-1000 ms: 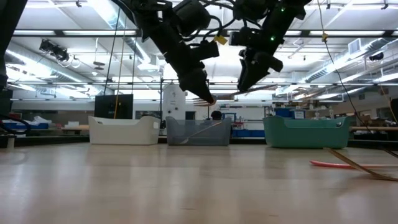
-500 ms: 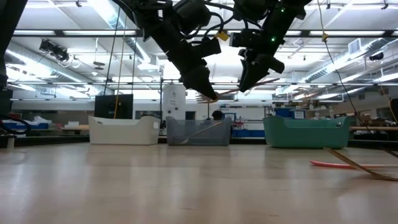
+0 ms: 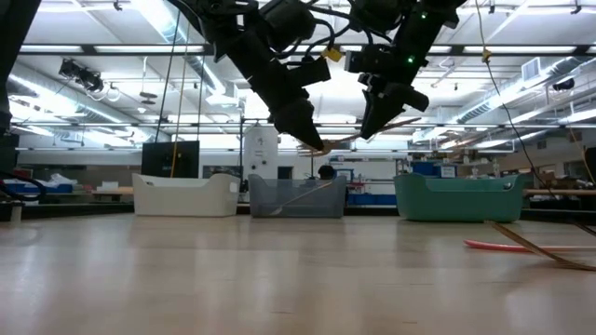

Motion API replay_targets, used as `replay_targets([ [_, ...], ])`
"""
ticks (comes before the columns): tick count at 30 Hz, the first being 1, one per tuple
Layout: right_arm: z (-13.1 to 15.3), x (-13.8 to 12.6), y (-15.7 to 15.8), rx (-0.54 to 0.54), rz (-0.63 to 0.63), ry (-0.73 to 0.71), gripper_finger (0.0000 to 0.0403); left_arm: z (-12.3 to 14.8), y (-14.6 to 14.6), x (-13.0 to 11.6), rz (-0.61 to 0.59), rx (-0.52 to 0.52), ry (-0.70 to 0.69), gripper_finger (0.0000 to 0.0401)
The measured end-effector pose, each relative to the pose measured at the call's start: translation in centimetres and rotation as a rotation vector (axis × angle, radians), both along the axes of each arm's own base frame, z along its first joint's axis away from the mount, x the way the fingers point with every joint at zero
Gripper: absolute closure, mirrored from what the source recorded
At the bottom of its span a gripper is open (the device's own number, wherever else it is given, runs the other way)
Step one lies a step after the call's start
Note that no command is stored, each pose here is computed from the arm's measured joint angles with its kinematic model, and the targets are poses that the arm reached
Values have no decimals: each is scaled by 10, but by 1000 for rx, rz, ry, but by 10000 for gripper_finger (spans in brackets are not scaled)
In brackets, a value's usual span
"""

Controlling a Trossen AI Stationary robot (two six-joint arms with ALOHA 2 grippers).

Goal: Sort silverware by color (type)
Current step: Put the gold fork into the black bin

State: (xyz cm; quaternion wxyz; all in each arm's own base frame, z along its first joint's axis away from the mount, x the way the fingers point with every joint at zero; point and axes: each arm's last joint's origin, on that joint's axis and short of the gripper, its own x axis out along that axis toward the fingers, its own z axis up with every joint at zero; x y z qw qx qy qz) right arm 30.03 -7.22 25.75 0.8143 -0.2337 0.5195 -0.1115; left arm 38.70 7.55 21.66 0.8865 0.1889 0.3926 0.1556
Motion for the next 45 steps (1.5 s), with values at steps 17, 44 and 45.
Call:
replay_targets([
  [17,0,-1,-4,-4,13,14,373,-9,-5,-48,103,-88,19,271],
  [44,-25,32,-59,-207,221,16,372,-22,-39,-142,93,-257,-255,271],
  [45,-24,34,-62,-213,238,7,372,-23,-40,-143,76,-270,-284,271],
])
